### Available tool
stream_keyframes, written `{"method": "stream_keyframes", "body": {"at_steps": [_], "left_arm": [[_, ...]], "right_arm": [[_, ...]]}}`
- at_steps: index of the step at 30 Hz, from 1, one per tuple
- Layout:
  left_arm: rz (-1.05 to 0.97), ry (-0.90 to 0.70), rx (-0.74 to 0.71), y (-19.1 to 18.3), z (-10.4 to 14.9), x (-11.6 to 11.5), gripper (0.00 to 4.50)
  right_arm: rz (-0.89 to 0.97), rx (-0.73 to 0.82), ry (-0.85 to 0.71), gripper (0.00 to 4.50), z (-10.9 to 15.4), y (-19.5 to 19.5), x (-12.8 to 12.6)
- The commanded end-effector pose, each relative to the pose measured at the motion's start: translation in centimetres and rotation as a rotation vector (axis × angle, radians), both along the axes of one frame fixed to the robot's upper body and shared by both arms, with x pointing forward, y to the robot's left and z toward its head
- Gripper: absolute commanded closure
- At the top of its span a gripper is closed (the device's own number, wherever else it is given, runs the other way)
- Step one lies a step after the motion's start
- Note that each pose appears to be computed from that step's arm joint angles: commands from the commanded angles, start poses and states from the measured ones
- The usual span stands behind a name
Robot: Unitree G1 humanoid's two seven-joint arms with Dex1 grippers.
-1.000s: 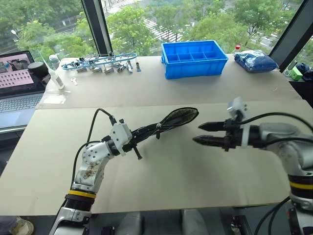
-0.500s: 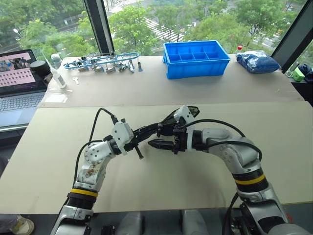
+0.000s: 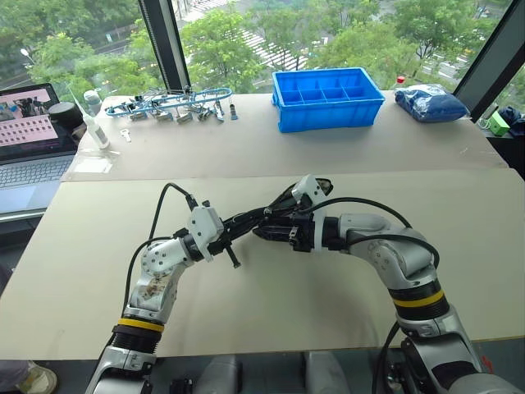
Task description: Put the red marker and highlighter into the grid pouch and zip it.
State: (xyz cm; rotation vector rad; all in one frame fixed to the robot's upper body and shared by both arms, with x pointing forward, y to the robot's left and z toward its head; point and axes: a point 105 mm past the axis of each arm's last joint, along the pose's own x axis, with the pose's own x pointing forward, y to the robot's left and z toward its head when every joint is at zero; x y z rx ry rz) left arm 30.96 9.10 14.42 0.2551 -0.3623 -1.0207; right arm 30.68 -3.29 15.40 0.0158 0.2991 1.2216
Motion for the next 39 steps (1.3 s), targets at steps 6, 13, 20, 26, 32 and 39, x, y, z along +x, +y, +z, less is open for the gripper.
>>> {"method": "stream_keyframes", "body": {"at_steps": [6, 13, 20, 26, 32, 39], "left_arm": [[-0.001, -0.063, -0.013, 0.0, 1.4, -0.3, 4.49], [0.005, -0.06, -0.012, 0.2, 1.2, -0.4, 4.49], [0.001, -0.057, -0.012, 0.3, 1.3, -0.2, 4.49], [-0.008, -0.062, -0.009, 0.2, 1.4, -0.1, 4.49], [-0.062, -0.047, -0.009, -0.8, 1.0, -0.1, 4.49], [-0.257, -0.081, 0.101, -3.4, 0.0, -0.7, 4.49]], "right_arm": [[0.0, -0.042, -0.059, 4.39, 1.0, -2.4, -0.1], [-0.232, -0.24, -0.187, 4.39, 2.4, -13.3, 2.8], [-0.462, -0.366, -0.261, 4.39, 3.2, -20.5, 5.6], [-0.384, -0.213, -0.21, 2.65, 3.8, -18.2, 4.9], [-0.375, -0.143, -0.074, 1.6, 3.8, -20.8, 2.3], [-0.364, -0.143, -0.15, 1.6, 5.0, -22.3, -1.3]]}}
